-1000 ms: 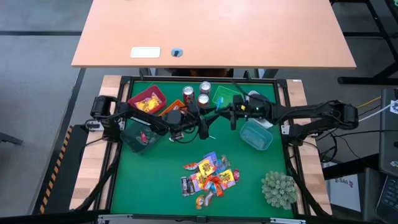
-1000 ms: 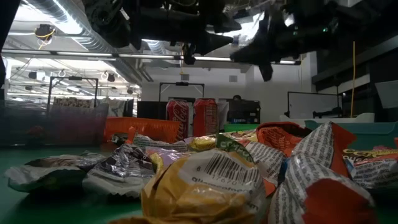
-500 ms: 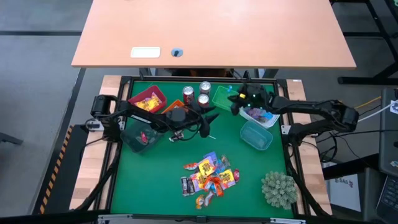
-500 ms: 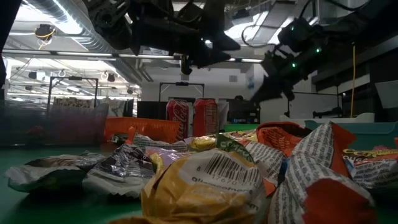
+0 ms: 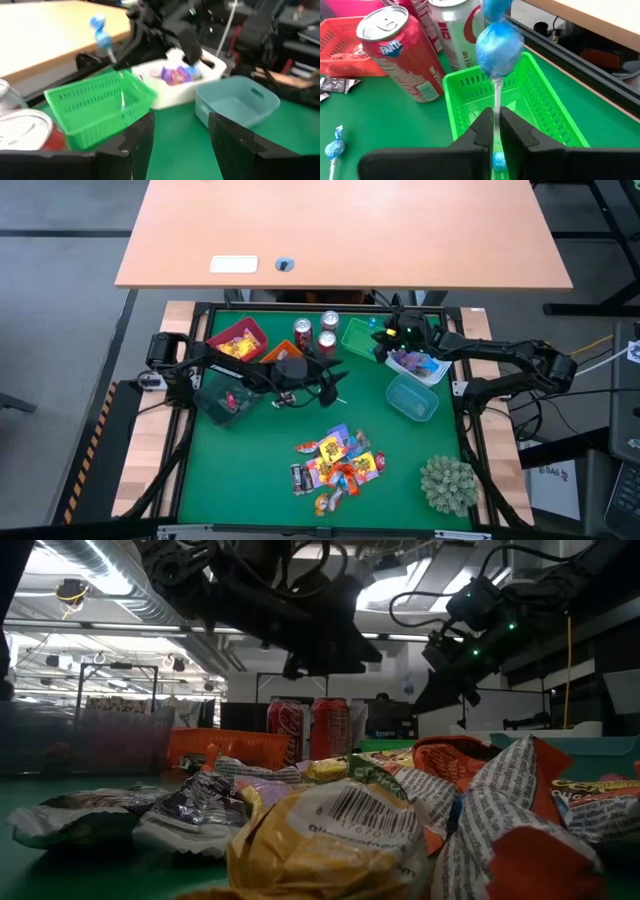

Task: Sort candy
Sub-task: Put the blue candy into the green bin

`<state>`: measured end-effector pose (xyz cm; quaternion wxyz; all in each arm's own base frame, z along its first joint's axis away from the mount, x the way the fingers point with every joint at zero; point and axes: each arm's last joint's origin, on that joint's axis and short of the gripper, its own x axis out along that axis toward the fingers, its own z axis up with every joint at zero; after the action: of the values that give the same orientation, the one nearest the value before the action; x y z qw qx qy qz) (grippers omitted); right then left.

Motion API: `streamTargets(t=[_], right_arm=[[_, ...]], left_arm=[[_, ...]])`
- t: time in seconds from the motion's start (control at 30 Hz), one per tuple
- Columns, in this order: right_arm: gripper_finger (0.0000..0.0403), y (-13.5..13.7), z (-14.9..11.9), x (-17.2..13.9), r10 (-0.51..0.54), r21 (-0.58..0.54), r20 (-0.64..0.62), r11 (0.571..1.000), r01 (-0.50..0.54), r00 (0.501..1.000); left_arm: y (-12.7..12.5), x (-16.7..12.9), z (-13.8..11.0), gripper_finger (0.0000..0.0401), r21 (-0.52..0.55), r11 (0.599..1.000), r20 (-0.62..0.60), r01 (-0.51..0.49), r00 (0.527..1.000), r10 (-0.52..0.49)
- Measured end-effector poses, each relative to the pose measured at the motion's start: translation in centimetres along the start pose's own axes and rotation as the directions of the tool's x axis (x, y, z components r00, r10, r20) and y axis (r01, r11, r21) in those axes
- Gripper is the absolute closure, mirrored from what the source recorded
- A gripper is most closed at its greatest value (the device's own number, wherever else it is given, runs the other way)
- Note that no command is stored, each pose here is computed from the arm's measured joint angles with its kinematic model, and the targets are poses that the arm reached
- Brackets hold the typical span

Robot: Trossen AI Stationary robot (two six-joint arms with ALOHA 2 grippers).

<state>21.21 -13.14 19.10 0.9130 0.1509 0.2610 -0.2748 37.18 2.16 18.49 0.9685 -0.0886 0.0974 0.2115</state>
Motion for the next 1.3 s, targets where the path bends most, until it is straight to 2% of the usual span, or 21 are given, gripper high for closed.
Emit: streamTargets(t=[0.2, 0.43, 0.57, 0.67, 0.8, 1.03, 1.3], right_arm=[[0.0311, 0.0, 0.0, 0.0, -0.001, 0.0, 0.0, 1.0, 0.001, 1.0], [0.0259, 0.1, 0.2, 0.0, 0.008, 0.004, 0.001, 1.0, -0.008, 1.0], [0.0254, 0.7, 1.8, -0.3, 0.151, 0.03, 0.033, 0.988, -0.152, 0.988], [0.0254, 1.6, 3.1, -0.6, 0.282, 0.02, 0.05, 0.959, -0.284, 0.958], [0.0258, 3.9, 4.5, -1.1, 0.364, -0.051, 0.074, 0.931, -0.361, 0.929], [0.0258, 8.4, 4.6, -2.1, 0.4, -0.189, 0.087, 0.906, -0.379, 0.912], [0.0259, 12.3, 2.3, -1.5, 0.406, -0.248, 0.0, 0.885, -0.393, 0.914]], left_arm=[[-0.1, -0.2, -0.3, 0.0225, 0.014, 0.998, -0.067, 0.062, 0.996, -0.061], [0.3, -2.1, 0.9, 0.0225, 0.053, 0.997, -0.186, 0.049, 0.982, -0.038], [0.4, -3.9, 2.0, 0.0225, 0.072, 0.996, -0.244, 0.05, 0.969, -0.031], [0.5, -5.4, 3.3, 0.0225, 0.07, 0.993, -0.267, 0.09, 0.961, -0.068], [1.1, -7.6, 4.9, 0.0225, 0.076, 0.992, -0.291, 0.096, 0.954, -0.07], [2.3, -11.4, 6.6, 0.0225, 0.092, 0.993, -0.358, 0.077, 0.933, -0.039], [1.3, -12.4, 5.4, 0.0225, 0.116, 0.987, -0.453, 0.11, 0.89, -0.046]])
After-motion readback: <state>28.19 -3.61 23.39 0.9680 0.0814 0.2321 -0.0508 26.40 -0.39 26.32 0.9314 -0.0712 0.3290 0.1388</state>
